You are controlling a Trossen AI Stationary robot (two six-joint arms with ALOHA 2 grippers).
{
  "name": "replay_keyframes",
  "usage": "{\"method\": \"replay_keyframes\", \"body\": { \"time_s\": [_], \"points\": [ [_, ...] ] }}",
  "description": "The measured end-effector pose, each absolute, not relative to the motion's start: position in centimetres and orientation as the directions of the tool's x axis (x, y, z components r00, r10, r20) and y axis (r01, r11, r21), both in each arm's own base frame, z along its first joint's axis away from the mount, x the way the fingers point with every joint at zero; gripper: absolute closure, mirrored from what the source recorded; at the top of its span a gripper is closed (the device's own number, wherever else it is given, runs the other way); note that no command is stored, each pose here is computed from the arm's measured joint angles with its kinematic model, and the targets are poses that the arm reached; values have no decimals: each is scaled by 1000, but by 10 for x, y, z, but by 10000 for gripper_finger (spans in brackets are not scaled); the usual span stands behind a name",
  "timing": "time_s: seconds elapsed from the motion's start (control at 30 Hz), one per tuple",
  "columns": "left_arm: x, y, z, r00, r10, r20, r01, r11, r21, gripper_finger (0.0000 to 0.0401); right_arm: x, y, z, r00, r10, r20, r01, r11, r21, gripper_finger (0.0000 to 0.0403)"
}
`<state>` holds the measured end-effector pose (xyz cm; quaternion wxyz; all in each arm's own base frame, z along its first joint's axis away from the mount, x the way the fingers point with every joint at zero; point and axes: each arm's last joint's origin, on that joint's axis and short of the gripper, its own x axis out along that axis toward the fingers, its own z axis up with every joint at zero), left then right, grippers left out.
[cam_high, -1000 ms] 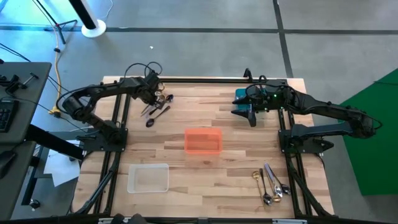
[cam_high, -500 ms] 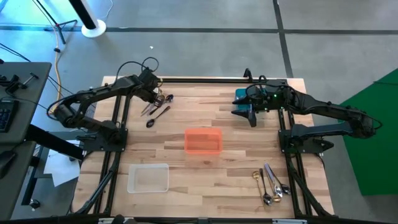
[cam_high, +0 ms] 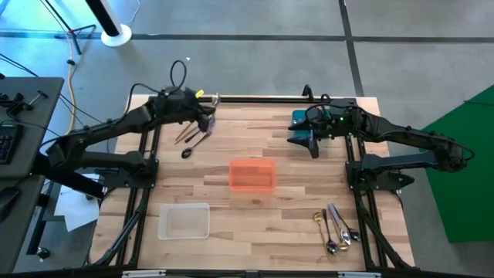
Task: Sort silverware by color (type)
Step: Put the top violet spoon into the blue bin
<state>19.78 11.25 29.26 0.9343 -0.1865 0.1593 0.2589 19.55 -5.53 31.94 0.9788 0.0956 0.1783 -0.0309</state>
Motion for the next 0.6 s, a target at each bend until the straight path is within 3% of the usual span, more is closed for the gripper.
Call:
{"method": "replay_keyframes", "body": {
  "time_s": [0.37, 0.6],
  "points": [
    [229, 48, 334, 982, 186, 27, -172, 949, -263, 401, 198, -54, 325, 956, 17, -294, 38, 983, 180, 188],
    [233, 17, 337, 989, 137, 61, -123, 973, -194, 401, 200, -54, 334, 979, 50, -198, -18, 987, 160, 188]
  ]
}}
